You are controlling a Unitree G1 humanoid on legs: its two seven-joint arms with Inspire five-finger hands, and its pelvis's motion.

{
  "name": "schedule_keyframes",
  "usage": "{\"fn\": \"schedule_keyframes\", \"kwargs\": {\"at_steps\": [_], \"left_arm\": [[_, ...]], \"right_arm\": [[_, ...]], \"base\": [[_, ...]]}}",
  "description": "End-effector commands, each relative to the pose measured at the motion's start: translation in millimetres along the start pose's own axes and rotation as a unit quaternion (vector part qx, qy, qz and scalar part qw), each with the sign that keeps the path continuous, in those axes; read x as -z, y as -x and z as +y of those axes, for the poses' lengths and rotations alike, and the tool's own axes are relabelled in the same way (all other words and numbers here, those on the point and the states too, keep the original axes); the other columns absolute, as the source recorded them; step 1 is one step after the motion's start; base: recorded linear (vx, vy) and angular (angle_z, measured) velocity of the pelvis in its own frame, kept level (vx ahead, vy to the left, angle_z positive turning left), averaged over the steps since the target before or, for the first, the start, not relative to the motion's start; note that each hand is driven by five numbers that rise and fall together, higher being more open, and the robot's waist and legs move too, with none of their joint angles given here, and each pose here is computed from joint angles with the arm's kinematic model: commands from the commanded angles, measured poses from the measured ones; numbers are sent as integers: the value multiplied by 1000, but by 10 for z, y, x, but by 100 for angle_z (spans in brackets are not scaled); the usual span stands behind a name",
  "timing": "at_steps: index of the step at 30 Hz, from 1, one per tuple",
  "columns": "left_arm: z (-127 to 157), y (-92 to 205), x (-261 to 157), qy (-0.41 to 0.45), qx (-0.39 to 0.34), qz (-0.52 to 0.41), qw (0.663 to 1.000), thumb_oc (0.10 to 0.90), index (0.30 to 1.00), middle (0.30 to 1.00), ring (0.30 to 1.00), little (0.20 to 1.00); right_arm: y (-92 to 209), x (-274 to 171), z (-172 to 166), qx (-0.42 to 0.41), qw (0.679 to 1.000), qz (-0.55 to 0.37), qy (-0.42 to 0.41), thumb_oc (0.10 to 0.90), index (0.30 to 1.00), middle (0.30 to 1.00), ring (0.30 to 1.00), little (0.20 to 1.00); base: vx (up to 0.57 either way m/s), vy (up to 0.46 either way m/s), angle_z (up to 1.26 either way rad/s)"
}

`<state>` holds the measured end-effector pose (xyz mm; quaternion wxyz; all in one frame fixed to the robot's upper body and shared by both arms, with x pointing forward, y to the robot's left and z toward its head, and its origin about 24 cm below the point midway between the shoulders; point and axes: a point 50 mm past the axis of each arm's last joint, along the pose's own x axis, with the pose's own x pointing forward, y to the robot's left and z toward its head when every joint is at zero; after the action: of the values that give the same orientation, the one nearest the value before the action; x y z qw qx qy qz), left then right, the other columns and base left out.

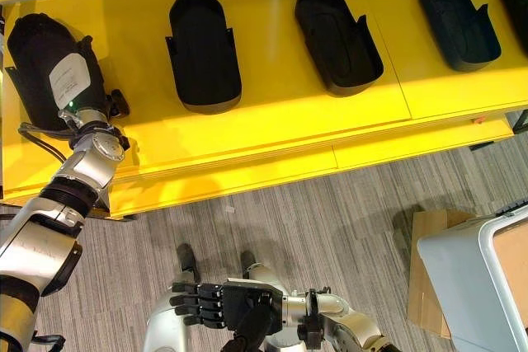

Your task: Move parts from the plastic box to the shelf.

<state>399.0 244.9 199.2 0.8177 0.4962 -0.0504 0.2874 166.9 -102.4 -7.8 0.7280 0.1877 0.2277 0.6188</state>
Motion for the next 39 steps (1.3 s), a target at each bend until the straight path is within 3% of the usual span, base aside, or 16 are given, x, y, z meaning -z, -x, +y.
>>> {"fn": "schedule_keyframes", "kwargs": {"at_steps": [1,22,39], "left_arm": [[69,-35,-476,24,-14,-94,995,900,1000,1000,1000,1000],[53,-20,-514,18,-4,-116,993,900,1000,1000,1000,1000],[-93,94,-248,2,29,-111,993,900,1000,1000,1000,1000]], "right_arm": [[-114,-77,164,-74,996,-43,8,900,1000,1000,1000,1000],[-119,-90,150,-73,996,-46,12,900,1000,1000,1000,1000],[-165,-141,123,-66,996,-57,10,900,1000,1000,1000,1000]], "base": [[0,0,0],[0,0,0],[0,0,0]]}}
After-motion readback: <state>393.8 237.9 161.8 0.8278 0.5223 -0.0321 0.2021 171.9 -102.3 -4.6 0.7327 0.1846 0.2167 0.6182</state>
